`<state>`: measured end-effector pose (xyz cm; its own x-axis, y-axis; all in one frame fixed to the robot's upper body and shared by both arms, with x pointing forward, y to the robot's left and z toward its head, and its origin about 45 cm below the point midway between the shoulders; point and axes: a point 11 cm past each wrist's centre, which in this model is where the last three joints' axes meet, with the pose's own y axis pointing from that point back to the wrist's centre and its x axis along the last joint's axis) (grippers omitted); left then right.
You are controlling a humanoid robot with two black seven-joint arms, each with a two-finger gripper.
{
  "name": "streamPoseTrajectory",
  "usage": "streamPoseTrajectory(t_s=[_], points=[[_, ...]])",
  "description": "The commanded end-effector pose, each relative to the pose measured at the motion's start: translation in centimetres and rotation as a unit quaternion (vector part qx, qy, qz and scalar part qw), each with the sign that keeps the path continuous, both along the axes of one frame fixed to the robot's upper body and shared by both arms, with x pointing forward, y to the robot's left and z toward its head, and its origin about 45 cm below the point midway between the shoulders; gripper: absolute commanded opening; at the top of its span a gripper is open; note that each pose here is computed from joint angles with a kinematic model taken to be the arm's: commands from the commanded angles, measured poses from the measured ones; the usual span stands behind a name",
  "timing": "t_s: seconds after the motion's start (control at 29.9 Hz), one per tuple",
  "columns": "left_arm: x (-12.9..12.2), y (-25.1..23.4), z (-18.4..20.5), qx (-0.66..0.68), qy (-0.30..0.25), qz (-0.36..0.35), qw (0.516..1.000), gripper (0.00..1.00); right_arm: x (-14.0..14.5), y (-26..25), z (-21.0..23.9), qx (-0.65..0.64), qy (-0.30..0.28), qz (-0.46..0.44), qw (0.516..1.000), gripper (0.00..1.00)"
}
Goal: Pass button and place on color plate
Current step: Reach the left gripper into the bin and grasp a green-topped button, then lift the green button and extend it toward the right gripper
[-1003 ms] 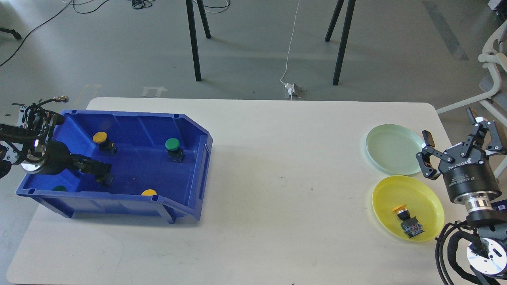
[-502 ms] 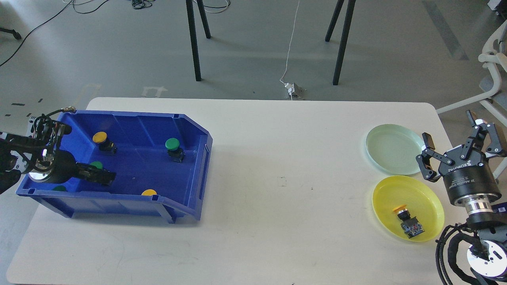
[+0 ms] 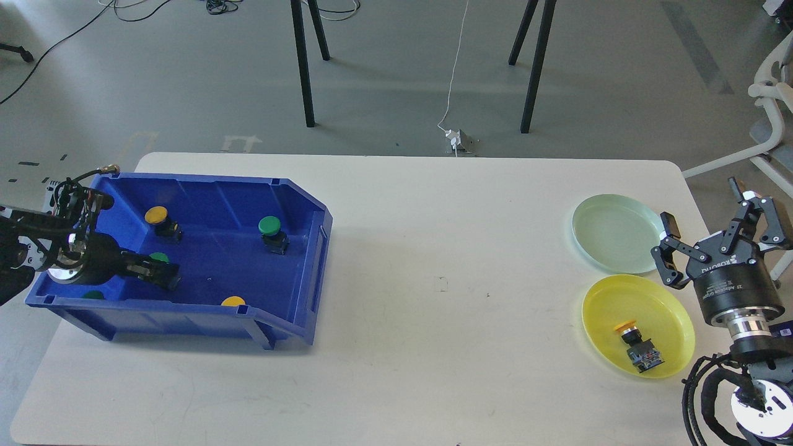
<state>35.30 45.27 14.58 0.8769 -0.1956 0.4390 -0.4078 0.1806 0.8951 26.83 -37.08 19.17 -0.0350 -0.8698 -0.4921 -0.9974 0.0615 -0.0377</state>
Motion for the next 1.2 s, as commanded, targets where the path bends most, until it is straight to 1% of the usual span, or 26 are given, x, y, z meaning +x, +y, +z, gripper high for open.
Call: streamPoseTrajectory(t_s=[0.0, 0.03, 0.13, 0.17, 0.23, 0.33, 0.4, 0.54, 0.67, 0.84, 0.9, 1.04, 1.17], points=[[0.0, 0.0, 0.0, 0.0, 0.0, 0.0, 1.0, 0.32, 0.0, 0.0, -0.1, 0.0, 0.001, 0.0, 1.0, 0.97], [0.0, 0.0, 0.0, 0.0, -0.001, 0.0, 1.0, 0.28, 0.0, 0.0, 0.0, 0.0, 0.001, 0.0, 1.0, 0.97], [0.0, 0.0, 0.0, 0.0, -0.001, 0.0, 1.0, 0.11, 0.0, 0.0, -0.1, 0.0, 0.001, 0.0, 1.0, 0.97], [0.0, 0.0, 0.0, 0.0, -0.001, 0.0, 1.0, 0.06, 0.0, 0.0, -0.1, 0.0, 0.001, 0.0, 1.0, 0.97], [0.0, 0.1, 0.0, 0.0, -0.001, 0.001, 1.0, 0.03, 0.0, 0.0, -0.1, 0.0, 0.001, 0.0, 1.0, 0.97], [0.4, -0.8, 0.4, -0.01, -0.005, -0.006, 1.0, 0.02, 0.0, 0.0, 0.0, -0.001, 0.001, -0.001, 1.0, 0.97], [0.6, -2.1, 1.4, -0.029, -0.009, -0.021, 0.999, 0.02, 0.0, 0.0, -0.1, 0.0, 0.001, -0.001, 1.0, 0.97], [0.5, -3.0, 7.8, -0.067, -0.044, -0.044, 0.996, 0.02, -0.1, 0.0, -0.1, 0.0, 0.002, -0.001, 1.0, 0.97], [0.1, -7.1, 13.4, -0.172, -0.092, -0.062, 0.979, 0.02, -0.1, 0.0, -0.1, 0.0, 0.002, -0.001, 1.0, 0.97], [0.5, -11.9, 18.4, -0.296, -0.132, -0.079, 0.943, 0.02, 0.0, 0.0, 0.0, -0.001, 0.0, 0.0, 1.0, 0.97], [0.8, -14.2, 19.4, -0.362, -0.128, -0.077, 0.92, 0.03, 0.0, -0.2, 0.1, -0.006, 0.001, 0.001, 1.0, 0.97], [1.3, -19.3, 20.0, -0.479, -0.094, -0.074, 0.87, 0.03, 0.5, 0.1, 0.5, -0.021, -0.005, 0.015, 1.0, 0.97], [2.2, -24.9, 19.7, -0.597, -0.037, -0.053, 0.8, 0.03, 2.2, 1.4, 2.3, -0.039, -0.033, 0.043, 0.998, 0.97]])
